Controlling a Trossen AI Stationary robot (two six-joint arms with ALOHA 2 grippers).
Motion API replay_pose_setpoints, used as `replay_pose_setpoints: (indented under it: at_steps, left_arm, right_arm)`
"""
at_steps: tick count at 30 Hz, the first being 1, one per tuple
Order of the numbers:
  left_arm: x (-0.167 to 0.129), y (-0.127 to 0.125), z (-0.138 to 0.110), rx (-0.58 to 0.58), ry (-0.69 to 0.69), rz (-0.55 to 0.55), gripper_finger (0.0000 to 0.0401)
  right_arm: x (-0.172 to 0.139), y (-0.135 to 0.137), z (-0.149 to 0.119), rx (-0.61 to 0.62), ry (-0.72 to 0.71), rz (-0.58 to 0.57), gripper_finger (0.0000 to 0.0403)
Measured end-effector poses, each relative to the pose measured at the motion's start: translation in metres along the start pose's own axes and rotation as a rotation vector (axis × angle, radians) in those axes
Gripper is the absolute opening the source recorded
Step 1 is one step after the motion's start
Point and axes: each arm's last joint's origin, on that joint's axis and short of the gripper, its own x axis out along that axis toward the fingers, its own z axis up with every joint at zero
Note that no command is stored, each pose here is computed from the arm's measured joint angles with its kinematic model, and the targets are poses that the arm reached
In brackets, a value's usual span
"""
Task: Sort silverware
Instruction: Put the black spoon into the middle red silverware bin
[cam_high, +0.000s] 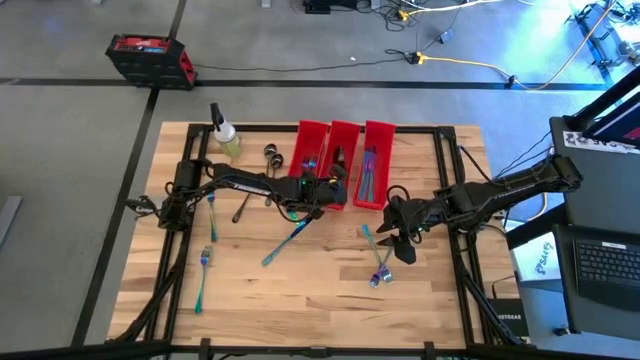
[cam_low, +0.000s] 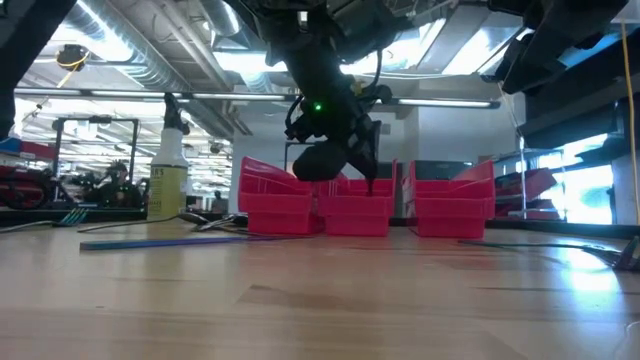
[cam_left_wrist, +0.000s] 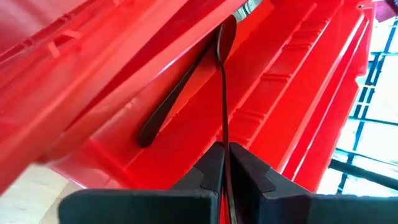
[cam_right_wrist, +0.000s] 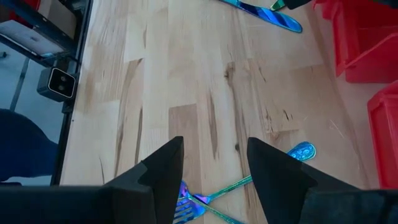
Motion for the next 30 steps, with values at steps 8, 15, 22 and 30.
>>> replay_pose_setpoints:
  at_steps: [8,15,22,30]
  left_arm:
    - [-0.0001,0.0007,0.0005,-0.05,-0.005,0.006,0.0004]
    - [-0.0002,0.0008,0.0008,-0.043,-0.011,0.006,0.0004]
    - [-0.0004,0.0008,0.001,-0.043,-0.027,-0.005,0.0004]
    - [0.0005,0.0009,0.0028,-0.028,-0.036,0.002,0.0004]
  right_arm:
    - [0.0,0.0,0.0,0.0,0.0,0.001,0.0163]
    - [0.0,0.0001,0.0,0.0,0.001,0.002,0.0163]
    - [0.0,0.0002,-0.0001,0.0,0.004,0.007,0.0163]
    - [0.0,0.0002,-0.0001,0.0,0.004,0.008,0.0163]
